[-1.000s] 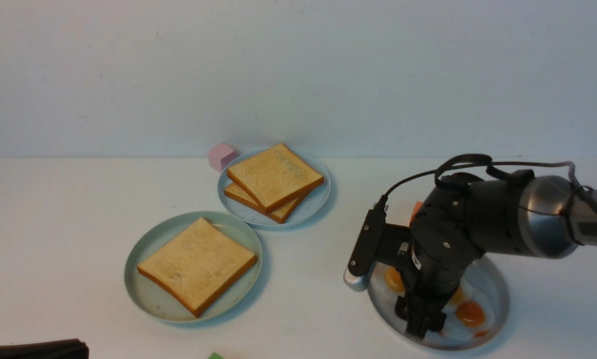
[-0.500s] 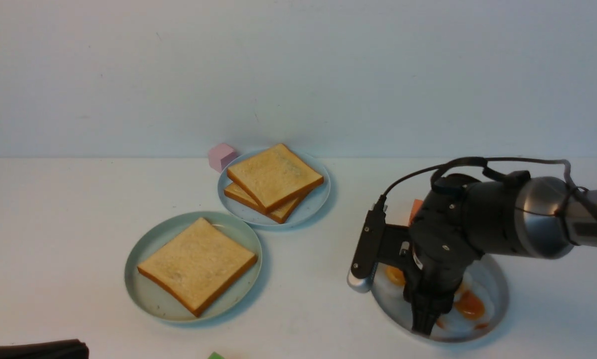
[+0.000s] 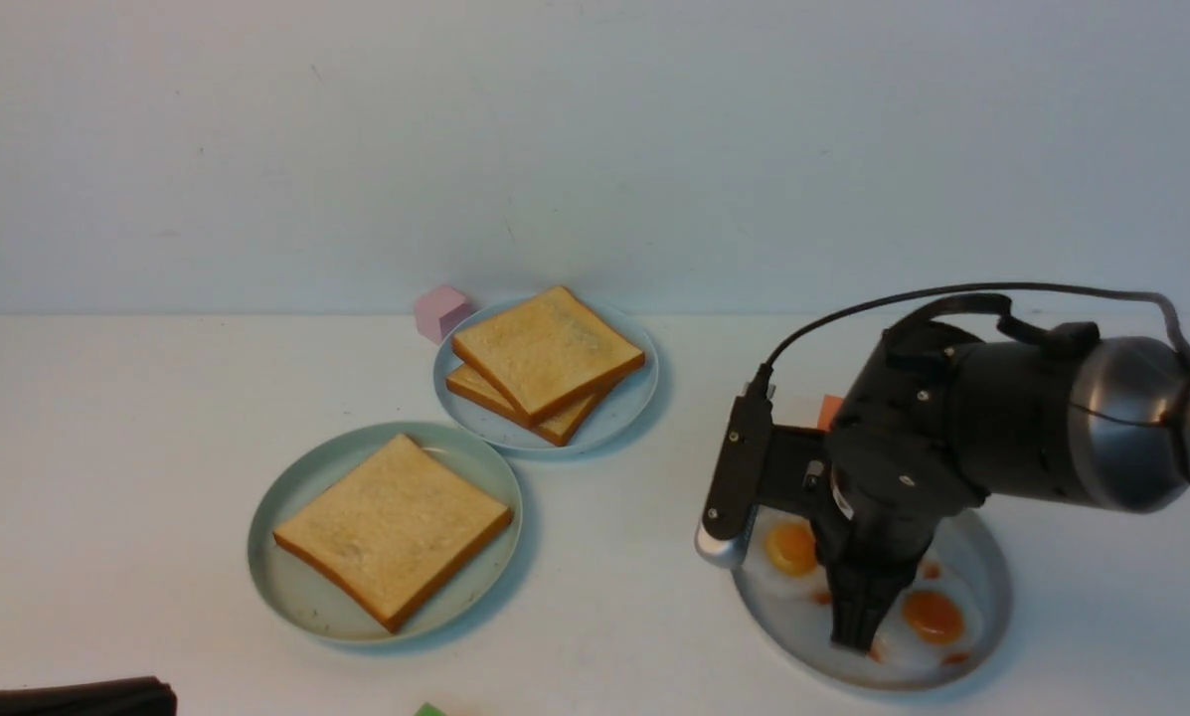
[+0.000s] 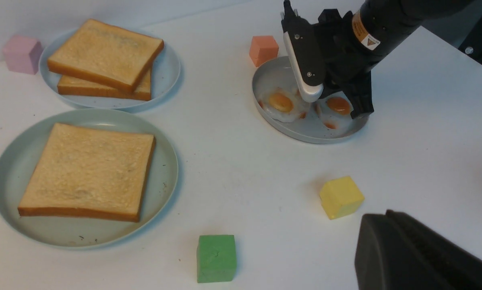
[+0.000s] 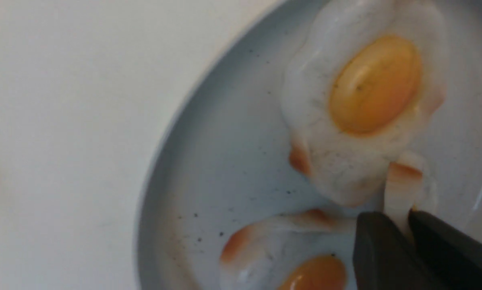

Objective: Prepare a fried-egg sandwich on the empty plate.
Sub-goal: Use the right arm to grab a fried egg, then use the right arm to place the fried egg on the slice of bread in the middle

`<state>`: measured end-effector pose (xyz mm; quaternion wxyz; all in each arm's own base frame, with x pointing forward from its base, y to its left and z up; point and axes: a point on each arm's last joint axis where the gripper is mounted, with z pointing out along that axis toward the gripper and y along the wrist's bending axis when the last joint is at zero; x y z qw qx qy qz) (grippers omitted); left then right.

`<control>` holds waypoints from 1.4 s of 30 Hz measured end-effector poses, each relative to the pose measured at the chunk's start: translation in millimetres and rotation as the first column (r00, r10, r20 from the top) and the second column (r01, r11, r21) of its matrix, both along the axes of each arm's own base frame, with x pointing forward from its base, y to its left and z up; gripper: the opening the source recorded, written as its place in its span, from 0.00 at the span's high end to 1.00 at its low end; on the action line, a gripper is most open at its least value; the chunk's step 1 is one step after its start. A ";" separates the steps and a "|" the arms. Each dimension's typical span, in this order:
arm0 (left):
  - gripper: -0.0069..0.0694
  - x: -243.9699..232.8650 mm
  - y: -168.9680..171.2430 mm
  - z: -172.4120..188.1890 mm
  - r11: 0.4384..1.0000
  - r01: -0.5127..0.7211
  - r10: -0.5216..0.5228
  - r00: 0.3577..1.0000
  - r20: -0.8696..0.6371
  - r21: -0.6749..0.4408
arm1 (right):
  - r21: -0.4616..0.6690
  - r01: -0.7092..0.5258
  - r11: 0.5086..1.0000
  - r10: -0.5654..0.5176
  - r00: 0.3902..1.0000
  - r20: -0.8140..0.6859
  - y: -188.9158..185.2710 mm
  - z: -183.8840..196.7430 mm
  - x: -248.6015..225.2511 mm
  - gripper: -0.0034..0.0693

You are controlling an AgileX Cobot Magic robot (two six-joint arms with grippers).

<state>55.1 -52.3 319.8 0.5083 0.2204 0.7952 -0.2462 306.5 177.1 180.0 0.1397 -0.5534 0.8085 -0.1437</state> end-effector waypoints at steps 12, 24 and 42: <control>0.93 1.1 0.3 1.6 1.000 -0.009 0.009 1.000 0.018 -0.008 | 0.061 0.003 0.998 -0.007 0.998 0.070 0.5 45.7 -17.0 0.84; 0.93 3.6 11.5 2.8 0.991 -0.135 0.135 0.990 0.050 0.002 | 0.246 -0.169 0.954 0.097 0.955 0.280 79.0 141.8 -44.2 0.84; 0.93 -39.9 48.1 4.1 0.930 -0.333 0.351 0.930 0.109 -0.152 | 0.297 -0.474 0.829 0.337 0.847 0.411 214.1 60.4 -23.3 0.84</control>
